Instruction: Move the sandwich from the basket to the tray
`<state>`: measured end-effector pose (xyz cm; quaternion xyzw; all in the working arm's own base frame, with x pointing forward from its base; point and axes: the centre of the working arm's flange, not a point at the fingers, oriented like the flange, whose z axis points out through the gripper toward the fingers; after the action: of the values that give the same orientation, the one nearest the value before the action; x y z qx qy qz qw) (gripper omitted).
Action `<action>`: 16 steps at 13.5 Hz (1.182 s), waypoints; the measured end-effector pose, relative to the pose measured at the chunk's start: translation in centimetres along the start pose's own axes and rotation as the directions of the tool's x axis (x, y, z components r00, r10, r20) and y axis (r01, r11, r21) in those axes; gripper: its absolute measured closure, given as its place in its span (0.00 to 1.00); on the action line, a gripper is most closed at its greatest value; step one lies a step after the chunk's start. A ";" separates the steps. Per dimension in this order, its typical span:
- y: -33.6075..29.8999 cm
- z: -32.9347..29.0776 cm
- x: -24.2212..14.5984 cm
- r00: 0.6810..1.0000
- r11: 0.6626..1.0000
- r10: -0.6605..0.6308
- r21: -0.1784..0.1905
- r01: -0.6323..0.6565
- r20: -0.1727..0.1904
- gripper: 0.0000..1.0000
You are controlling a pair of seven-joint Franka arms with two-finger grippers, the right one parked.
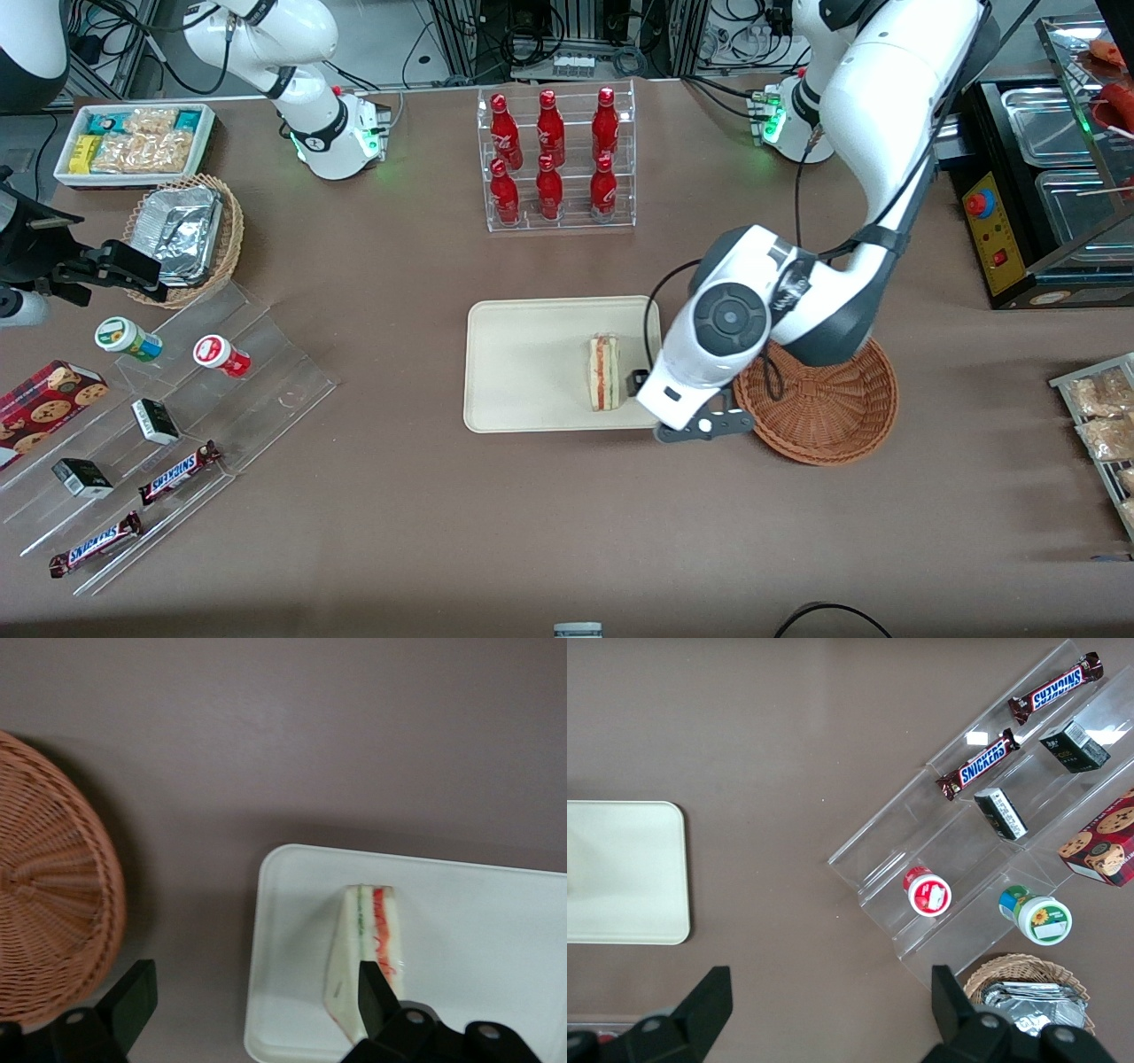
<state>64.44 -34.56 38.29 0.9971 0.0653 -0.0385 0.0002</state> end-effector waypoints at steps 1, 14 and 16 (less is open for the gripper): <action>-2.0 -1.0 1.0 1.000 1.000 -0.006 0.011 0.006 0.004 0.00; -19.1 -11.6 4.6 0.983 0.982 -0.186 0.032 0.186 0.001 0.00; -20.3 -12.4 4.0 0.982 0.981 -0.190 0.050 0.189 0.014 0.00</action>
<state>66.71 -13.89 50.48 0.9857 0.1591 -0.0490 -0.0270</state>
